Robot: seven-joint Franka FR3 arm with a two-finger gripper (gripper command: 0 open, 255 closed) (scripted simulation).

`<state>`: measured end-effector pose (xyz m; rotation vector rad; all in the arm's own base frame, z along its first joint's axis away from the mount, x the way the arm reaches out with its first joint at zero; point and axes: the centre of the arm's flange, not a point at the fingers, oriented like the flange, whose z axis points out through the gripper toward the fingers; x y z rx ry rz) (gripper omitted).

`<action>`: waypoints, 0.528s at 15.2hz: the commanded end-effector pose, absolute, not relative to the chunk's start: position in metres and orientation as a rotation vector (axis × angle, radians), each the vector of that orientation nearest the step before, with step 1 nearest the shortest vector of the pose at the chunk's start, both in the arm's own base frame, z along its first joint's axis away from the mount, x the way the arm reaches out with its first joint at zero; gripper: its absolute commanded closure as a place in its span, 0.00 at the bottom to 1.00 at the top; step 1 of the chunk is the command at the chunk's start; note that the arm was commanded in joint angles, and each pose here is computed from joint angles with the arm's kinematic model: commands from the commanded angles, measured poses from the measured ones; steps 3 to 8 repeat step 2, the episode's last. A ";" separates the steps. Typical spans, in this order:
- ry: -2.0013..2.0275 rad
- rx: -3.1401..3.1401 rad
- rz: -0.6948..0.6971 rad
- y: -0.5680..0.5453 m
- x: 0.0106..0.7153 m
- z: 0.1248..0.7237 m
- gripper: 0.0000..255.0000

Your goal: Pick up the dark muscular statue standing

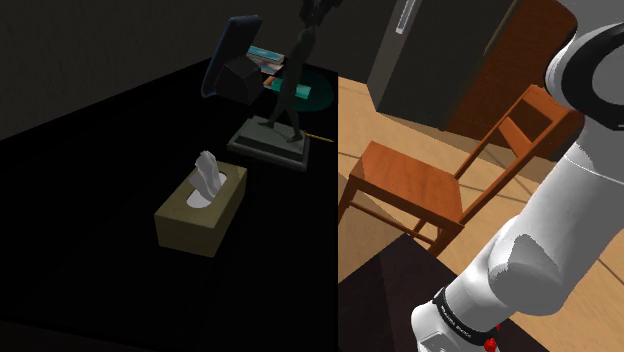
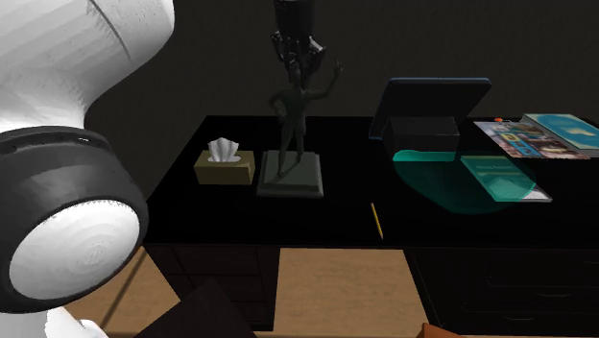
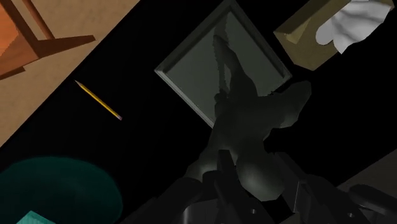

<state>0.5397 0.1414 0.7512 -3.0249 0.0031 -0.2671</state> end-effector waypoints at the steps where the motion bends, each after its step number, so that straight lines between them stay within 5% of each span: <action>1: 0.003 -3.024 -0.269 0.142 0.539 0.758 1.00; 8: 0.003 -3.024 -0.269 0.142 0.539 0.758 1.00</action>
